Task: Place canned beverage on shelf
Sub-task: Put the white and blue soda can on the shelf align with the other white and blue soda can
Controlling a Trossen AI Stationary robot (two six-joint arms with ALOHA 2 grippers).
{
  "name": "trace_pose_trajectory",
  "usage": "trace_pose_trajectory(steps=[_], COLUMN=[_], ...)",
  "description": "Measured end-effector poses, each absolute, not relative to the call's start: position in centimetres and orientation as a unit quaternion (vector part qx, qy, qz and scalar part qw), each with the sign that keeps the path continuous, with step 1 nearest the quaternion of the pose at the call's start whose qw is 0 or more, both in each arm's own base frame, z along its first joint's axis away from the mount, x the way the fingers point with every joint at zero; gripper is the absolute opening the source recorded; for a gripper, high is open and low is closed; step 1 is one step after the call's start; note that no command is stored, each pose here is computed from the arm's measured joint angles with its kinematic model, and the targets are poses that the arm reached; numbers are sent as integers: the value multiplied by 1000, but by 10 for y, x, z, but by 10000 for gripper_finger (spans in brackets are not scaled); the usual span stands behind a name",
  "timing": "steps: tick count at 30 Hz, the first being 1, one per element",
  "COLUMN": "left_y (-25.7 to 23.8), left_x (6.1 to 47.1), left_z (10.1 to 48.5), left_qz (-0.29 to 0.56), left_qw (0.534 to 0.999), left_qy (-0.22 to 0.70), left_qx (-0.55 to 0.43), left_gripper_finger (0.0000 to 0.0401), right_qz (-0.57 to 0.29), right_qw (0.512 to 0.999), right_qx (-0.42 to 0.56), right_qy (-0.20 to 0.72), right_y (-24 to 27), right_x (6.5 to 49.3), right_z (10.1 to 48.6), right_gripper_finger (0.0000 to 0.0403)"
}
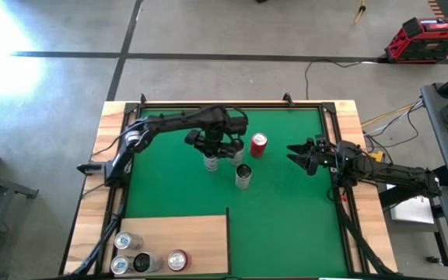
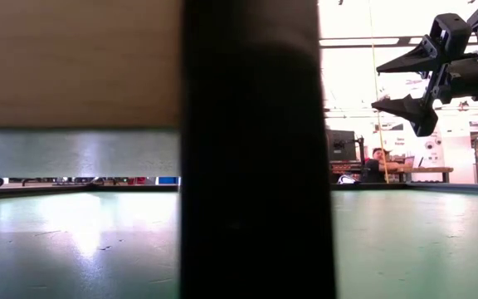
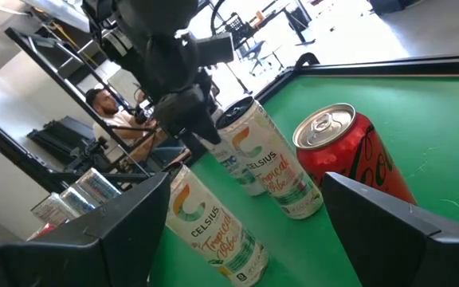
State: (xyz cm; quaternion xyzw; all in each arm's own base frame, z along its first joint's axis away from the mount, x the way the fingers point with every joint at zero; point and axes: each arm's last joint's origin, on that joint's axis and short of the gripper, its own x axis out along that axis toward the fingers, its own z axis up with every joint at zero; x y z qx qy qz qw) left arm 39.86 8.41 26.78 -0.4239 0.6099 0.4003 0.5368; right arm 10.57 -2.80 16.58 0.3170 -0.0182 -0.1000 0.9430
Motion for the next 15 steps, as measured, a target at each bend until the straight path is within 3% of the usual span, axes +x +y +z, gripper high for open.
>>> trace_pose_trajectory(steps=[15], left_y=[1], left_x=[365], left_z=[320], left_qz=[341], left_qw=[605], left_qy=[606], left_qx=[-388], left_gripper_finger=[239], right_qz=[-100], right_qw=[943], right_qx=[317], right_qy=[-18], right_y=[-28], right_x=[106], right_z=[166], right_gripper_finger=[318])
